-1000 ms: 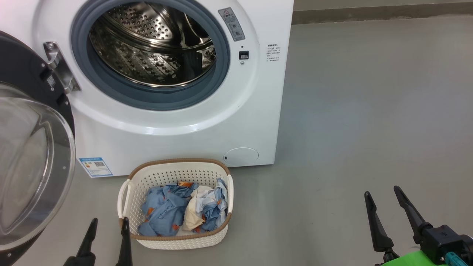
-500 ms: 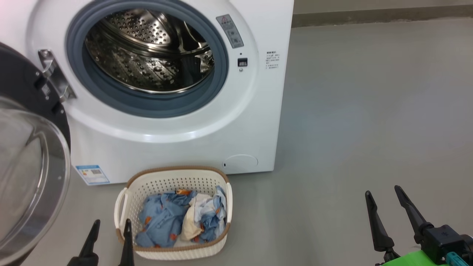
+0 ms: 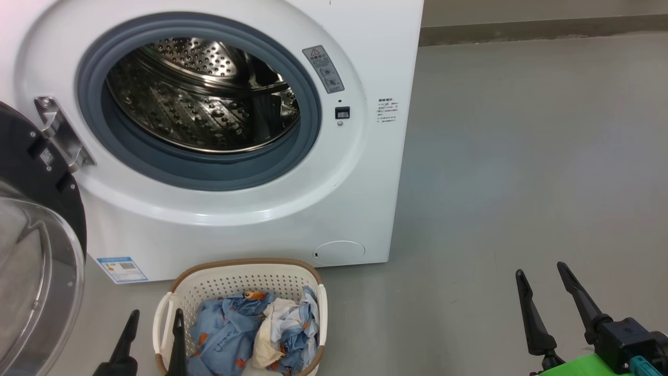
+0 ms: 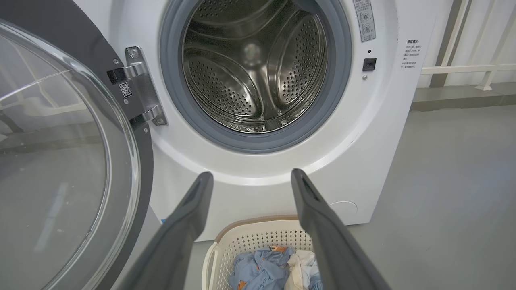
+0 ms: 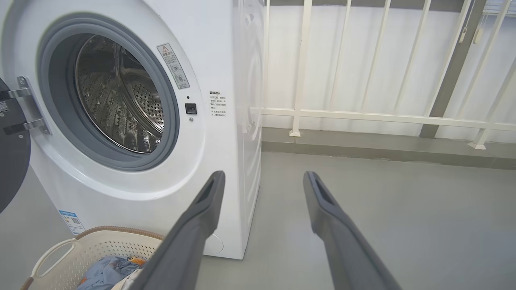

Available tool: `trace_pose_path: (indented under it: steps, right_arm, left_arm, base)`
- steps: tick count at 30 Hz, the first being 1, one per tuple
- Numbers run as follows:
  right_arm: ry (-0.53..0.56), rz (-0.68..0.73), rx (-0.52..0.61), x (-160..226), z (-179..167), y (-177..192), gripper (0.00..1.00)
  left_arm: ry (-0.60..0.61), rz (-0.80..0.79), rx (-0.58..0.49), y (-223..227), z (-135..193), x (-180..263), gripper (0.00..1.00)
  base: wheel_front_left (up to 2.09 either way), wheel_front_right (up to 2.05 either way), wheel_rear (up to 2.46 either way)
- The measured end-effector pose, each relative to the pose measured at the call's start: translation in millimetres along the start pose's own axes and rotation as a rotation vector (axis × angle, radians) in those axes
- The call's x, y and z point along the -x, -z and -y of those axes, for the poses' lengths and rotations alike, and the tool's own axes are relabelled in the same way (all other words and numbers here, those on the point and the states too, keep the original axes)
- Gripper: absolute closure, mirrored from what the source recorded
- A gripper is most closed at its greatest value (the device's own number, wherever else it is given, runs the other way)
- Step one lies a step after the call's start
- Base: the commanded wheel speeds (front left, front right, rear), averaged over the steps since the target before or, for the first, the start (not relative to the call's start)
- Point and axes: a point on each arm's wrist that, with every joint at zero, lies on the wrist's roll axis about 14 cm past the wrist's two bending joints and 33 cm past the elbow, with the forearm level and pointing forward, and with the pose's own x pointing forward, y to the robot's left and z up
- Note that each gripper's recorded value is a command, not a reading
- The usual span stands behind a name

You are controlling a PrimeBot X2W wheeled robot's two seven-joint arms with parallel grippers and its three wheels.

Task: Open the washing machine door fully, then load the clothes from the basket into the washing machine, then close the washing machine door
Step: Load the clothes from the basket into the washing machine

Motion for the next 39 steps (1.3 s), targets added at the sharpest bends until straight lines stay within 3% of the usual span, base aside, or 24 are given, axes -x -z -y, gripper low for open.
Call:
trace_pose_path:
  steps: [29,39]
  right_arm:
    - [0.001,-0.029,-0.006,-3.9,-0.5,10.7,0.00]
    - [-0.026,-0.034,-0.017,-32.1,-7.7,19.9,0.00]
  left_arm:
    - [0.041,-0.018,-0.004,5.5,13.8,-10.5,0.00]
    - [0.189,-0.242,0.061,66.4,54.8,-43.1,0.00]
  base:
    - [0.00,0.00,0.00]
    - [0.00,0.00,0.00]
